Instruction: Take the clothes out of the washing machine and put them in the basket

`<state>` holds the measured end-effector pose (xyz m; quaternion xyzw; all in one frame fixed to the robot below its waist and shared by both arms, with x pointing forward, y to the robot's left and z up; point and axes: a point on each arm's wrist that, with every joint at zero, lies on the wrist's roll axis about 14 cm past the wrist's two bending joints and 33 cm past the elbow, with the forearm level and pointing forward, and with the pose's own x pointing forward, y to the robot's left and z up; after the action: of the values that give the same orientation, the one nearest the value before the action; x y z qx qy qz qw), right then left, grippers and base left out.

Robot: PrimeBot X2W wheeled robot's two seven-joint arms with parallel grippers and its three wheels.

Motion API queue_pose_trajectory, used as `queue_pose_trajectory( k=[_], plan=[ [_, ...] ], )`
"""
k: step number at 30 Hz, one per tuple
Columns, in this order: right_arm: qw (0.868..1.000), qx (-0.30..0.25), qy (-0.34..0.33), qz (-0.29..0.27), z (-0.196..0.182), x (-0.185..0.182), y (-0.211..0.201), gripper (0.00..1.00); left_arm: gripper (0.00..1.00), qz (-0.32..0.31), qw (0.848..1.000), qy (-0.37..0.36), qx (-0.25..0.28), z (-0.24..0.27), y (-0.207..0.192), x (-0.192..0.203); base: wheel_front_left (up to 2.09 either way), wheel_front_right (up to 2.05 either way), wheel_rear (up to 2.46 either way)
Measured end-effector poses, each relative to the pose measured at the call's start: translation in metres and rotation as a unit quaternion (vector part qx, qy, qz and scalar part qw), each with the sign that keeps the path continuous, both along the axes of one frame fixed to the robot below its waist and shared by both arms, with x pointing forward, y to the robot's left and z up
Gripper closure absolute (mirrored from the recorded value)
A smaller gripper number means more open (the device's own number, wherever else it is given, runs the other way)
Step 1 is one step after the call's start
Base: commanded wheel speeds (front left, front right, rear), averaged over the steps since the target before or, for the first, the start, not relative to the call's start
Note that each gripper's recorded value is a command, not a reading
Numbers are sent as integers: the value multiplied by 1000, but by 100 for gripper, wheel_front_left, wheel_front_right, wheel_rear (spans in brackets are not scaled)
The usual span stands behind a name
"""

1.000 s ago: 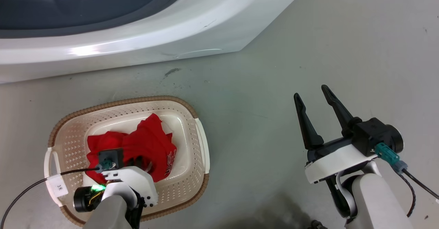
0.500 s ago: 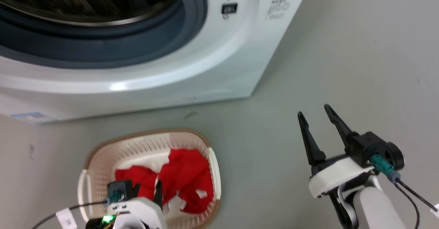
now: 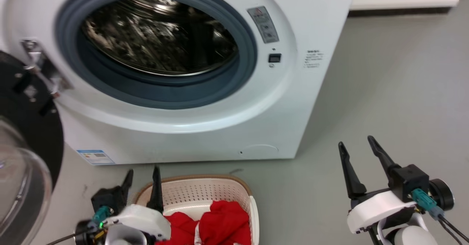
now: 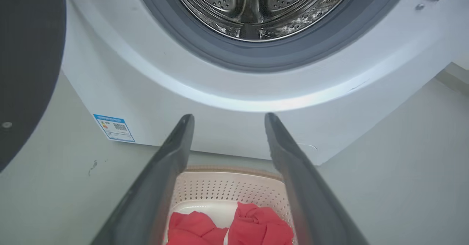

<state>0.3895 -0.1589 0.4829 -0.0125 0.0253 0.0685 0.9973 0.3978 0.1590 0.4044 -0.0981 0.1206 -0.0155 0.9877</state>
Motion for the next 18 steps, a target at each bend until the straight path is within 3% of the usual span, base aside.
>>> queue_pose_trajectory(
  k=[9,18],
  plan=[
    [999,-2,-48,13,35,-6,9,0,0,24,985,-164,43,105,20,1,0,0,0],
    [999,-4,-50,-2,40,-27,-1,0,0,12,980,-184,75,117,18,-20,0,0,0]
  ],
)
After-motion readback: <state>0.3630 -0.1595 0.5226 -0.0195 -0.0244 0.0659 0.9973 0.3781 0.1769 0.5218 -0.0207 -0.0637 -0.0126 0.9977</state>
